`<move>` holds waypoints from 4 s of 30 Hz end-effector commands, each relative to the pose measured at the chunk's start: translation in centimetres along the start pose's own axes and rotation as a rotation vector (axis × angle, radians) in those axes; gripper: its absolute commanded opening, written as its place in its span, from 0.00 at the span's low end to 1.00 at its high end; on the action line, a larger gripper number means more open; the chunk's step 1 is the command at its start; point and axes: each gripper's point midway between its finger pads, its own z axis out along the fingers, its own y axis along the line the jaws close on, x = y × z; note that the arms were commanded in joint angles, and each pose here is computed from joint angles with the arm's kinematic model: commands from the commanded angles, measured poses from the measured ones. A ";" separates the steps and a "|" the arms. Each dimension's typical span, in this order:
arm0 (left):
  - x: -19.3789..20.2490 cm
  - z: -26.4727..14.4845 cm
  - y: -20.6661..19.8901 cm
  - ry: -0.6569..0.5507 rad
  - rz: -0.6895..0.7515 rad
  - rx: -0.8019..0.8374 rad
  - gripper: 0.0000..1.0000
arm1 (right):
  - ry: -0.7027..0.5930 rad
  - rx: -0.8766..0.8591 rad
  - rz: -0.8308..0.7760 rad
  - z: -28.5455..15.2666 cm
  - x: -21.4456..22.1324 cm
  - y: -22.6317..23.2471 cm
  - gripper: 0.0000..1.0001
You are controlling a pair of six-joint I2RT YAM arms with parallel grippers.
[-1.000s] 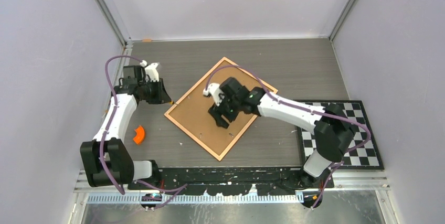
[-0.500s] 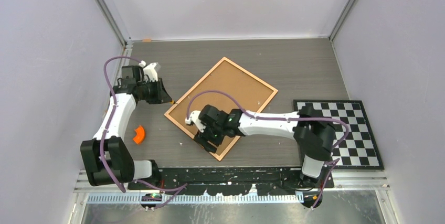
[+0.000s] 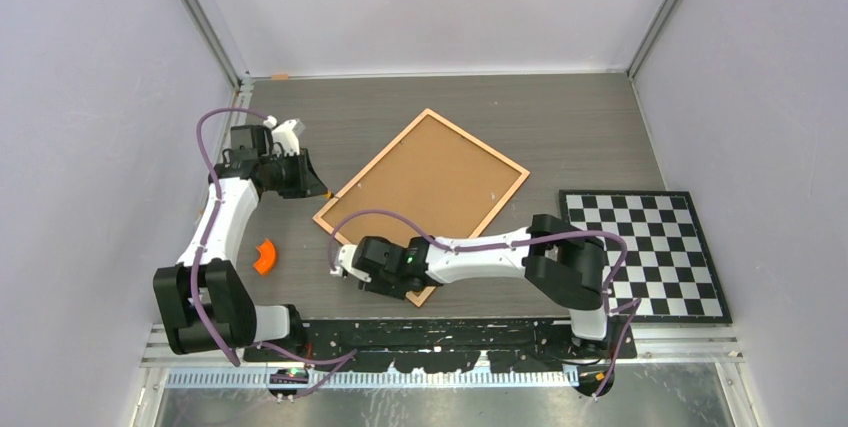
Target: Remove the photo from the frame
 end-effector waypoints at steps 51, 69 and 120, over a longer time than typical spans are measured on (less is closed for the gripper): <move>3.6 0.0 -7.5 0.156 0.709 0.006 0.00 | 0.105 0.041 -0.572 -6.5 12.4 -2.4 0.25; 7.7 -1.6 -6.2 0.303 0.866 -0.018 0.00 | 0.132 -0.010 -0.482 -5.7 11.9 -1.8 0.38; 8.2 2.9 -7.1 0.295 0.951 -0.076 0.00 | 0.200 -0.076 -0.492 -5.3 13.3 -1.1 0.18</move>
